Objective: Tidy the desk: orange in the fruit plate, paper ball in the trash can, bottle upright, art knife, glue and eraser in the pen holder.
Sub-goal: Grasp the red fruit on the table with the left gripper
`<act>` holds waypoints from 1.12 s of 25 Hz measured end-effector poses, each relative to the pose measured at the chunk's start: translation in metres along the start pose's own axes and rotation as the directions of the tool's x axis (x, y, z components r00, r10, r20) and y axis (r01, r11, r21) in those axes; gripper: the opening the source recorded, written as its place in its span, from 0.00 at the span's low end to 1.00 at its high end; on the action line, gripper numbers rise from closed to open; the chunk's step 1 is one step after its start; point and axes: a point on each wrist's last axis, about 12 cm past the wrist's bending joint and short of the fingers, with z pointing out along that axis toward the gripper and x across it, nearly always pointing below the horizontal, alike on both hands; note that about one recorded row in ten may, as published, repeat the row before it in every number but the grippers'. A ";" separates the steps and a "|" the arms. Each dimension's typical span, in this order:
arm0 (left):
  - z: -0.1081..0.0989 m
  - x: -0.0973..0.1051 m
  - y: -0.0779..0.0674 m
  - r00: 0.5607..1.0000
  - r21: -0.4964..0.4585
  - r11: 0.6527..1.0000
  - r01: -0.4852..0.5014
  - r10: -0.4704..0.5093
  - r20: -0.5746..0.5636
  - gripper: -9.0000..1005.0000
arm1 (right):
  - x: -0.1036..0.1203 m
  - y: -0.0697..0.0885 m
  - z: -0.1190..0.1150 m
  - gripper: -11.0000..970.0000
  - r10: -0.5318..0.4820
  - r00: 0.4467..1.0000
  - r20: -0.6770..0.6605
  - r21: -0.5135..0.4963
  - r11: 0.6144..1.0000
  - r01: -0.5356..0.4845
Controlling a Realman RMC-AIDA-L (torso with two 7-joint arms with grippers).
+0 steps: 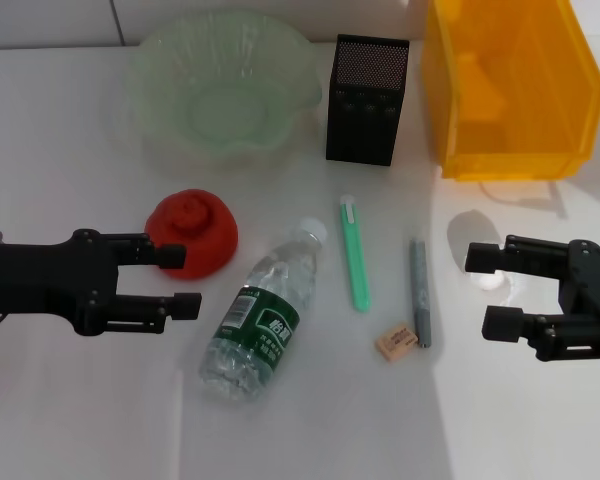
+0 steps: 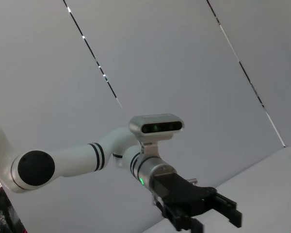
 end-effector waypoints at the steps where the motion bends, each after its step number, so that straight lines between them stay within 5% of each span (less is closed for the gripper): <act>1: 0.000 0.001 0.003 1.000 -0.027 1.000 0.007 -0.007 -0.011 0.73 | 0.000 0.000 0.000 0.85 0.000 1.000 0.000 0.000 1.000 0.000; 11: 0.006 0.006 0.038 0.999 -0.332 0.943 0.017 -0.027 -0.025 0.72 | 0.008 0.000 0.002 0.85 0.032 0.999 0.016 0.018 0.999 -0.032; 28: 0.048 0.002 0.059 0.993 -0.401 0.914 -0.057 0.008 -0.122 0.71 | 0.014 0.000 0.001 0.85 0.064 0.998 0.026 0.033 0.997 -0.065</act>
